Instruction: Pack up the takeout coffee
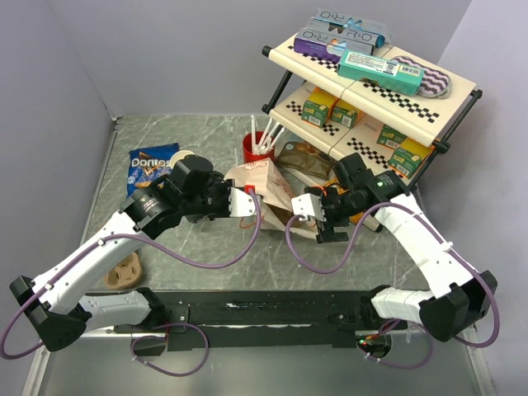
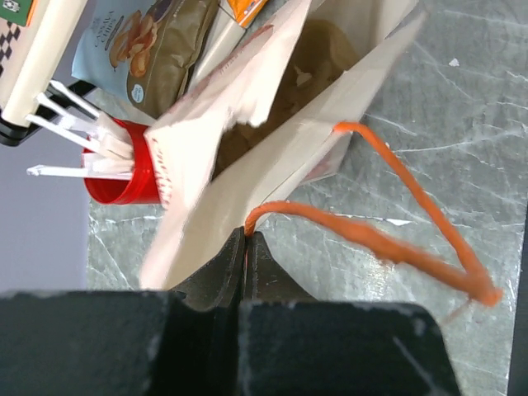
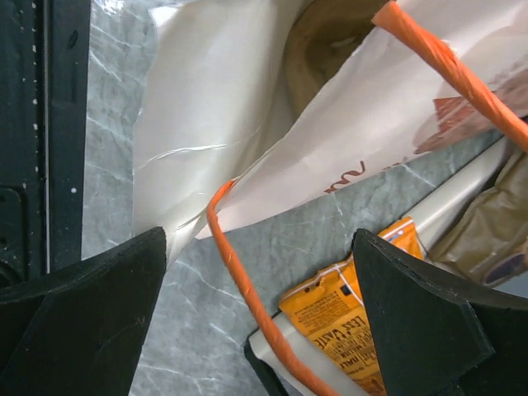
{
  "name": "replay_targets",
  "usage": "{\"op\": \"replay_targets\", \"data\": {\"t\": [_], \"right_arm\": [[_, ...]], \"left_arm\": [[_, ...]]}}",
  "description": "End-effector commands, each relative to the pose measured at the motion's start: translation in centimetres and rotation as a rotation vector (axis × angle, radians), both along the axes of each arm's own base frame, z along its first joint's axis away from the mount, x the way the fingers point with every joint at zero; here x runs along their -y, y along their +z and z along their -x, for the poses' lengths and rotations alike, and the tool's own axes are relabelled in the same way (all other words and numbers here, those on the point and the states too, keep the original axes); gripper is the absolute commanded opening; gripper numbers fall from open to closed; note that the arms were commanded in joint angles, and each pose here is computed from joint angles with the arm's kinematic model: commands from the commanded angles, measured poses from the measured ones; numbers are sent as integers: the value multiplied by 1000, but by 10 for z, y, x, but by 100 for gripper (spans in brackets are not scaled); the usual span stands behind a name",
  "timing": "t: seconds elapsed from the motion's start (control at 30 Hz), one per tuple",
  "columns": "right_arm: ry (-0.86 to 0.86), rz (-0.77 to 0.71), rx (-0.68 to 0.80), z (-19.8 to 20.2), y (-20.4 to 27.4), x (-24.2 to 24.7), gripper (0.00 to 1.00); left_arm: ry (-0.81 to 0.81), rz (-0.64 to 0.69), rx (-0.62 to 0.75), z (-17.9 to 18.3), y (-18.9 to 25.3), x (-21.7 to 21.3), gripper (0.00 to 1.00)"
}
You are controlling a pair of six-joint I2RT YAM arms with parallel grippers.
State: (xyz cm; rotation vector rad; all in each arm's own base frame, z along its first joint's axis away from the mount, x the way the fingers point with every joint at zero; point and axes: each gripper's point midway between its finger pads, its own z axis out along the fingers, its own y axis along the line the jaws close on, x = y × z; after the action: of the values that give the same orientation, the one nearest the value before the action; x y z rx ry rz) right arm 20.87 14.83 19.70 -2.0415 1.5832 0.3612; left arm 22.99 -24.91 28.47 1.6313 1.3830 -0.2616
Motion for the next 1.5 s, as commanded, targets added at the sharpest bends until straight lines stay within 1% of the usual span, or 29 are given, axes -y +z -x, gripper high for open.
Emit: {"op": "replay_targets", "data": {"t": [0.0,0.13,0.33,0.5,0.6,0.77,0.9,0.93,1.0,1.03,1.07,1.13,1.17,1.27,1.3,1.4,1.47], "right_arm": [[-33,65,8,-4,-17,12,100],[-37,-9,-1,-2,-12,0,100],[-22,-77,-8,9,19,-8,100],[-18,-204,-82,32,55,-26,100],[-11,-235,-142,49,61,-33,100],[61,-179,-180,68,50,-29,100],[124,-128,-161,74,40,-25,100],[107,-82,-135,69,31,-20,100],[93,-54,-87,61,26,-19,100],[72,-60,-28,50,23,-21,100],[43,-32,21,40,20,-17,100],[22,-30,85,27,19,-16,100],[3,-3,112,21,17,-12,100],[2,45,131,15,7,-6,100],[9,70,158,11,4,-2,100],[-2,140,207,2,-15,10,100],[-10,180,215,0,-28,17,100]], "left_arm": [[40,54,45,-3,26,-9,1],[42,57,27,-3,22,-7,1],[43,59,18,-3,18,-5,1],[56,34,14,-8,10,-5,1],[55,26,16,-10,8,-5,1],[66,18,29,-14,7,-5,1],[69,2,43,-16,3,-7,1],[69,2,46,-16,4,-8,1],[60,1,41,-14,5,-8,1],[56,2,42,-14,7,-8,1],[49,-2,36,-12,6,-8,1],[38,-4,28,-9,6,-8,1],[38,-2,23,-8,6,-9,1],[35,-3,19,-6,8,-9,1],[38,-2,18,-7,8,-10,1],[32,0,13,-6,11,-12,1],[31,2,13,-5,12,-13,1]]}}
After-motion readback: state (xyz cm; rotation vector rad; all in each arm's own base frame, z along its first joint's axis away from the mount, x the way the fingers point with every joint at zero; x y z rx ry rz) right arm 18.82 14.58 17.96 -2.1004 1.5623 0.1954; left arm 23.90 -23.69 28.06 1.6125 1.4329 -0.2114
